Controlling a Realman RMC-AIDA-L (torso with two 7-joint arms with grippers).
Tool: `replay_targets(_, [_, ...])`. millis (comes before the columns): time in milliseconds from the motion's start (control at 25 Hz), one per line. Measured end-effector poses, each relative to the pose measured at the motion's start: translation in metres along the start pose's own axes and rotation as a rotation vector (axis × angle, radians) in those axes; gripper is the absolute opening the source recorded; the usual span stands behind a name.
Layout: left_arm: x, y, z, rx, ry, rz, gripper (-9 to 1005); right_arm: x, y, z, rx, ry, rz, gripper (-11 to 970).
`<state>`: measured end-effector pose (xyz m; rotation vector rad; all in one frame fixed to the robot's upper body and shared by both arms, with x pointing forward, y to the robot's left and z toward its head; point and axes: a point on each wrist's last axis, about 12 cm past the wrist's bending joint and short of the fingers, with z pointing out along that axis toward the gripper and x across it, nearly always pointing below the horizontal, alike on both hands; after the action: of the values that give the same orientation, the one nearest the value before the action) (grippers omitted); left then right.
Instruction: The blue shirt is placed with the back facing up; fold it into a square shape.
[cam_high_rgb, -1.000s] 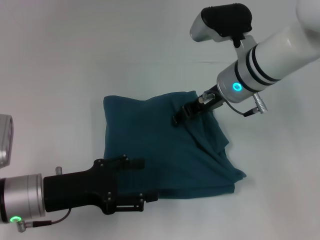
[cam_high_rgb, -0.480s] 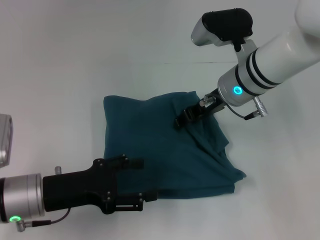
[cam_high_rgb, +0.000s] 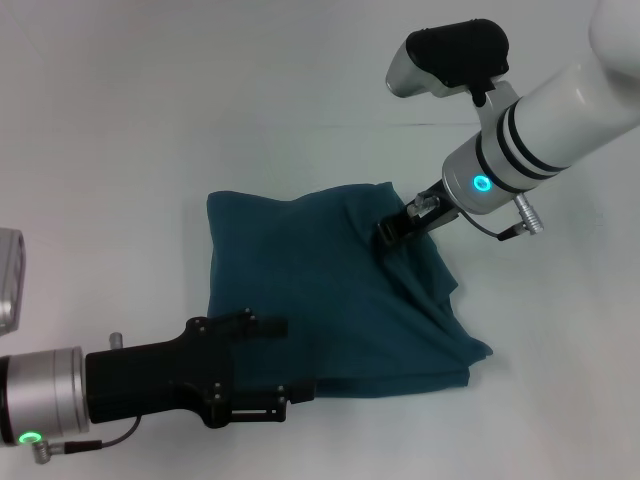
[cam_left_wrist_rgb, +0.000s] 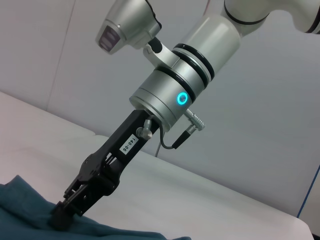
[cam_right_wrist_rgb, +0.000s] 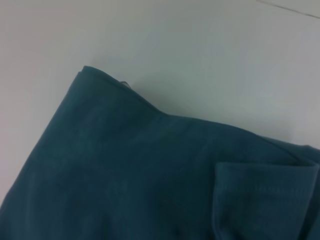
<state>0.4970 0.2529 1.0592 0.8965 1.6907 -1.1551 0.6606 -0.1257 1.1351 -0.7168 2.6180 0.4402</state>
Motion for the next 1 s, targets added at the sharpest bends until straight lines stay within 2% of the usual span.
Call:
replay_targets(320, [0.0,0.0,0.0,0.0,0.0,0.0,904,0.001,0.0,0.0,-0.005,0.0,-0.005,178])
replay_targets(560, [0.0,0.0,0.0,-0.001,-0.001,0.0,904,0.002,-0.003,-0.003,-0.012,-0.023,0.009,17])
replay_targets(760, [-0.002,0.001,0.001,0.0,-0.008,0.002,904,0.013,-0.014,-0.011,-0.058,-0.083,0.064,18])
replay_targets(1000, [-0.004,0.001,0.003,0.002,-0.017,0.002,904,0.043,-0.039,-0.017,-0.078,-0.133,0.166,18])
